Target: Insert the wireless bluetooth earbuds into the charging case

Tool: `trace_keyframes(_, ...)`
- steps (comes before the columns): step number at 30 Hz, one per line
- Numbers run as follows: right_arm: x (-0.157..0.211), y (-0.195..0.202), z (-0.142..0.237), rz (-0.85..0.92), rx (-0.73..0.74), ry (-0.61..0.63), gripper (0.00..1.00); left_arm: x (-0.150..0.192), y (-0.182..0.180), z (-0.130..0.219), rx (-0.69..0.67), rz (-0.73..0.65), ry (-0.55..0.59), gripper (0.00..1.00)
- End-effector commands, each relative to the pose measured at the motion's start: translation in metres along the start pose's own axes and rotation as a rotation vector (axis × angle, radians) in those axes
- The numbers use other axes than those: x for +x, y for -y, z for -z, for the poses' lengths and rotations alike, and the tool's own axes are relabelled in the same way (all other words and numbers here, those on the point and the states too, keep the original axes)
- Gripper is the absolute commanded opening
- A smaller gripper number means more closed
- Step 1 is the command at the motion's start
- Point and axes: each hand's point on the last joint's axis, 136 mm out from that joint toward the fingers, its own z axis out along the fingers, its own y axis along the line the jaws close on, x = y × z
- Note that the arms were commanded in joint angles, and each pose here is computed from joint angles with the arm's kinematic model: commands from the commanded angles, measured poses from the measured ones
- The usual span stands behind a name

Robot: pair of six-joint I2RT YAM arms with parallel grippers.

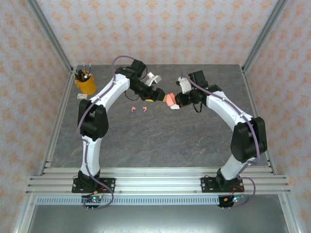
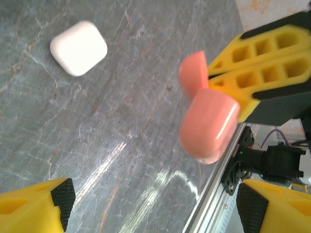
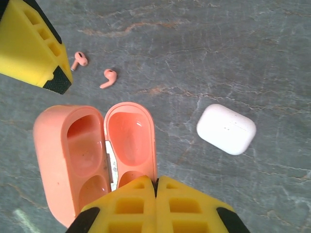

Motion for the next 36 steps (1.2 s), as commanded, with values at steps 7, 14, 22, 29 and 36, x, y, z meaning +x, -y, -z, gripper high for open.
trace_keyframes(7, 0.004, -0.003, 0.002, 0.096, 0.020, -0.027, 0.00, 0.000, 0.014, 0.002, 0.101, -0.015, -0.063, 0.89)
trace_keyframes(14, 0.007, -0.023, -0.008, 0.134, -0.008, -0.051, 0.00, 0.003, 0.016, -0.003, 0.154, -0.011, -0.090, 0.88)
trace_keyframes(22, 0.006, -0.033, -0.011, 0.155, -0.031, -0.063, 0.00, 0.014, 0.022, -0.004, 0.223, -0.008, -0.132, 0.78)
trace_keyframes(29, 0.009, -0.037, -0.008, 0.163, -0.051, -0.070, 0.00, 0.024, 0.029, -0.004, 0.292, -0.002, -0.163, 0.73)
trace_keyframes(36, 0.007, -0.045, -0.002, 0.152, -0.084, -0.048, 0.00, 0.032, 0.028, -0.007, 0.325, 0.006, -0.189, 0.68)
